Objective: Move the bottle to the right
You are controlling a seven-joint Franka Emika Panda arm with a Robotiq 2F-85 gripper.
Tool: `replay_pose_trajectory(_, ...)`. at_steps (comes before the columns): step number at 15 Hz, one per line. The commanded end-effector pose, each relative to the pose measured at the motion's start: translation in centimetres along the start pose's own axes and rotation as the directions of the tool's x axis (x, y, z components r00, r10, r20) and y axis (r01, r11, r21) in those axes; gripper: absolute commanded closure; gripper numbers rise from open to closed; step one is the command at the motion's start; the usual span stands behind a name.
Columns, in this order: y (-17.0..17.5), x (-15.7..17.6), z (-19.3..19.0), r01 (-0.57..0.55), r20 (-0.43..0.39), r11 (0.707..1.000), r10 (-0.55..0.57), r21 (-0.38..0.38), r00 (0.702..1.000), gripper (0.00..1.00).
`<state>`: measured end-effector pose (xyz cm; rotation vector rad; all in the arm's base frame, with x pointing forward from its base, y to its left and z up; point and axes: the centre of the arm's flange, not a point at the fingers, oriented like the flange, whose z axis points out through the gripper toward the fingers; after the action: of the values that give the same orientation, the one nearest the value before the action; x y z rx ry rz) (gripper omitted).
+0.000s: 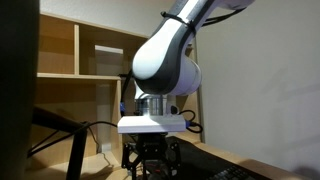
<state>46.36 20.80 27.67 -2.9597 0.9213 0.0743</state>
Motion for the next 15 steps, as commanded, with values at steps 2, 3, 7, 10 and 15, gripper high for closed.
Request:
replay_pose_trajectory(2, 0.0, 0.3, -0.1, -0.008, -0.027, 1.0, 0.008, 0.01, 1.0, 0.0)
replay_pose_trajectory(3, -0.1, 0.4, -0.2, -0.019, -0.056, 1.0, 0.02, 0.018, 0.998, 0.0)
replay_pose_trajectory(7, -0.2, 0.4, -0.4, -0.017, -0.048, 1.0, 0.017, 0.013, 0.999, 0.0)
replay_pose_trajectory(10, -0.2, 0.4, -0.4, -0.005, -0.037, 1.0, 0.004, -0.014, 0.999, 0.0)
replay_pose_trajectory(15, 0.1, -0.7, 0.5, -0.015, 0.122, 1.0, 0.017, -0.02, 0.992, 0.0)
